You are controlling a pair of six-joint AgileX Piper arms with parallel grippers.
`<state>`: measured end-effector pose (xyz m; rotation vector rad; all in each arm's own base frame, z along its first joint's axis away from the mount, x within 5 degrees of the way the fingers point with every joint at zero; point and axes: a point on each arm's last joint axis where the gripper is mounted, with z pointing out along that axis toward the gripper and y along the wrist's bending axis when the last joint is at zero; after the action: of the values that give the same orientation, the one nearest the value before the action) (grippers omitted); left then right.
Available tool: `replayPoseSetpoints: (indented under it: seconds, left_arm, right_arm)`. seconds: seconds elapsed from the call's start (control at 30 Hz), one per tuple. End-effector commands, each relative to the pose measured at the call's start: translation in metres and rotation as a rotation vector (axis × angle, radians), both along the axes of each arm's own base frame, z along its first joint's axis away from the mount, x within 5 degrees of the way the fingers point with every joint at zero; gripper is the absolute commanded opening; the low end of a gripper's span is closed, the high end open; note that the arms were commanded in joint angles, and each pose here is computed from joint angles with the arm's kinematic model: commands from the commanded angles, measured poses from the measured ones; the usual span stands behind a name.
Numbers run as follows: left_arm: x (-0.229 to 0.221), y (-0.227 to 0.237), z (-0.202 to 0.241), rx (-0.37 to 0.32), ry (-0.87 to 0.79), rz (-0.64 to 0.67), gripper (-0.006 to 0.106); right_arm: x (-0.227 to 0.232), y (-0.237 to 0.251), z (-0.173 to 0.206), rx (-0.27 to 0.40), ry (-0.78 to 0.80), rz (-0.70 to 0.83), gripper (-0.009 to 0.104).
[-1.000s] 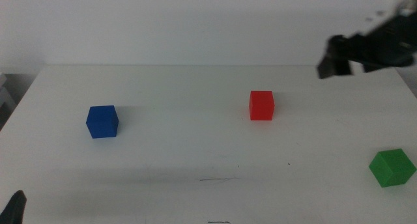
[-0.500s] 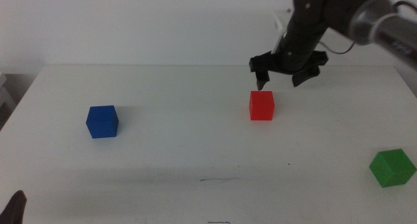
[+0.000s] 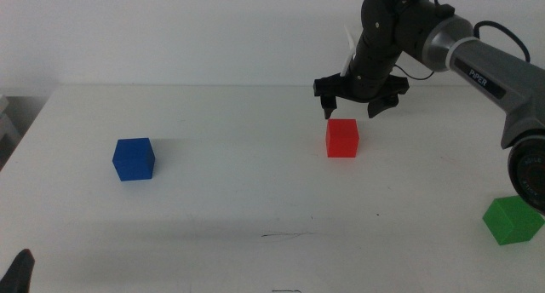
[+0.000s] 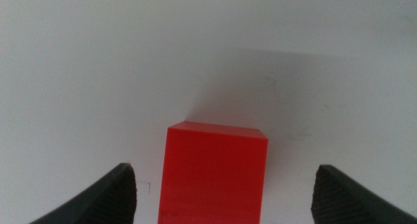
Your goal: Stack red cubes first, then green, then blue cubes in a specific spot.
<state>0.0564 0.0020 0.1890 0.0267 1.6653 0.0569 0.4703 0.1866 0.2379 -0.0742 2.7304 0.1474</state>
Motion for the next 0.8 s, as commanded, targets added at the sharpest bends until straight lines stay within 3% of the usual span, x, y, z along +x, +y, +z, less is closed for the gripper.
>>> replayPoseSetpoints:
  seconds: [0.0,0.23,0.37,0.47,0.6,0.67,0.77]
  left_arm:
    - [-0.002,-0.001,0.009,-0.009,-0.103,-0.009,0.093]
    - [-0.002,-0.001,0.009,-0.009,-0.103,-0.009,0.093]
    - [-0.002,-0.001,0.009,-0.009,-0.103,-0.009,0.093]
    - [-0.002,-0.001,0.009,-0.009,-0.103,-0.009,0.093]
    - [-0.002,-0.001,0.009,-0.009,-0.103,-0.009,0.093]
    - [-0.002,-0.001,0.009,-0.009,-0.103,-0.009,0.093]
    - [-0.002,-0.001,0.009,-0.009,-0.103,-0.009,0.093]
  right_arm:
    - [-0.003,-0.002,0.041,0.034,-0.124,-0.004,0.094]
    - [0.005,0.001,0.020,0.030,-0.104,-0.006,0.093]
    - [0.008,0.003,0.012,0.032,-0.103,-0.007,0.086]
    - [0.009,0.003,0.012,0.035,-0.112,-0.014,0.068]
    - [0.009,0.003,0.012,0.041,-0.116,-0.020,0.017]
    - [0.006,0.004,0.017,0.036,-0.105,-0.018,-0.001]
    - [-0.007,0.010,0.033,0.031,-0.093,-0.008,-0.001]
